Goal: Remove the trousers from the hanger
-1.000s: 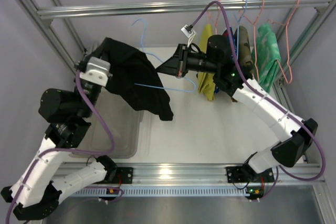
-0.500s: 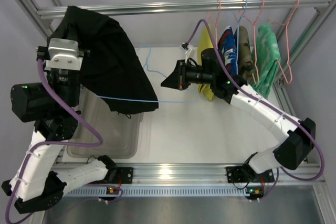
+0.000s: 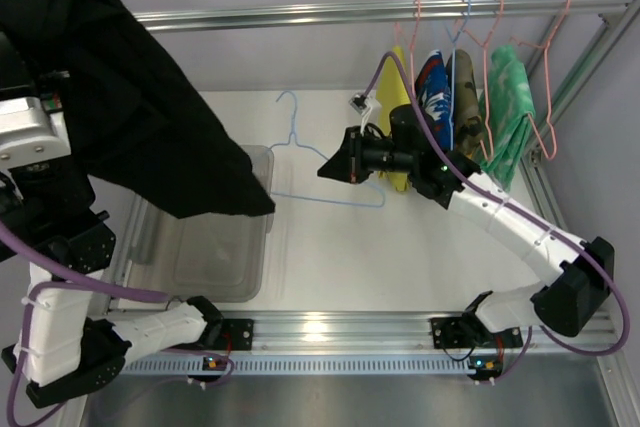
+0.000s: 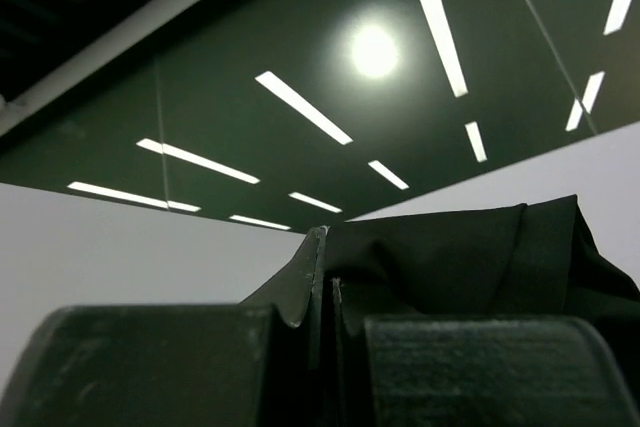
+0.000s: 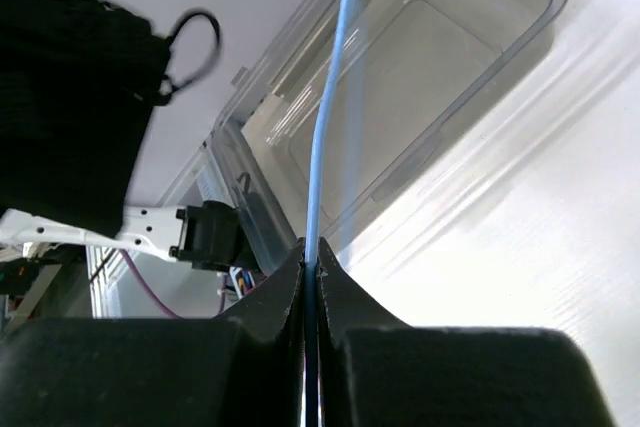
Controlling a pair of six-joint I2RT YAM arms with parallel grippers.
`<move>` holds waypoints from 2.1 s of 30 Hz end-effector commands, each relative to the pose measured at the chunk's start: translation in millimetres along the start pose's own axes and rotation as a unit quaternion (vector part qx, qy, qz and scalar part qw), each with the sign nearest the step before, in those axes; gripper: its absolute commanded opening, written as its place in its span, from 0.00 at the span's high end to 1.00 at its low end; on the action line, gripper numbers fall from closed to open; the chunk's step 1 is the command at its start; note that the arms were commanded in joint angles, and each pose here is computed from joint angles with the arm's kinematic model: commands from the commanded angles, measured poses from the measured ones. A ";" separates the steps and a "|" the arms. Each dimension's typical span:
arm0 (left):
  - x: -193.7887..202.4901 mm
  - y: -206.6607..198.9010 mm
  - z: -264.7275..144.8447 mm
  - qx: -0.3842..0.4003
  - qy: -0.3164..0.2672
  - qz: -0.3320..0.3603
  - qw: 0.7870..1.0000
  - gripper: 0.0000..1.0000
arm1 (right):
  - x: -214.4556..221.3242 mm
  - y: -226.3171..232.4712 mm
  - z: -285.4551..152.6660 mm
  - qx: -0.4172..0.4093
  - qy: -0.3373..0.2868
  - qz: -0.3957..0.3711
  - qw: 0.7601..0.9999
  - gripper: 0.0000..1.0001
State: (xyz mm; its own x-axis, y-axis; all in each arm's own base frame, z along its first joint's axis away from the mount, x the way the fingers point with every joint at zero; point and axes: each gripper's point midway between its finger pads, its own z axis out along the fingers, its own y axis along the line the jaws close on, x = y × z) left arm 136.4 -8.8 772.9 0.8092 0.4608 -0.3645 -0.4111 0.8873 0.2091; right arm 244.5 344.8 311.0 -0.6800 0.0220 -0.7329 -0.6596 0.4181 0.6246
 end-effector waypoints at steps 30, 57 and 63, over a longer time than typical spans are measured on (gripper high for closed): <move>91.0 -42.1 -145.4 0.109 0.095 0.258 0.955 1.00 | -46.6 41.6 -61.0 0.000 -0.081 -0.083 0.993 1.00; 242.6 -105.1 -320.2 0.271 0.437 0.307 0.801 1.00 | -51.1 31.9 -60.8 0.016 -0.086 -0.072 0.994 1.00; 261.5 -124.2 -346.2 0.279 0.457 0.291 0.792 1.00 | -49.8 27.8 -59.9 0.021 -0.080 -0.072 0.994 1.00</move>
State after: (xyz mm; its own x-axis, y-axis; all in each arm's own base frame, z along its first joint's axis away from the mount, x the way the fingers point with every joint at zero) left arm 253.0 6.0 333.4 -0.1977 0.8913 -0.4081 -0.0983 0.3961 0.9129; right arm 237.1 307.8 358.6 -0.5667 0.0722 -0.8208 -0.7094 0.4640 0.5306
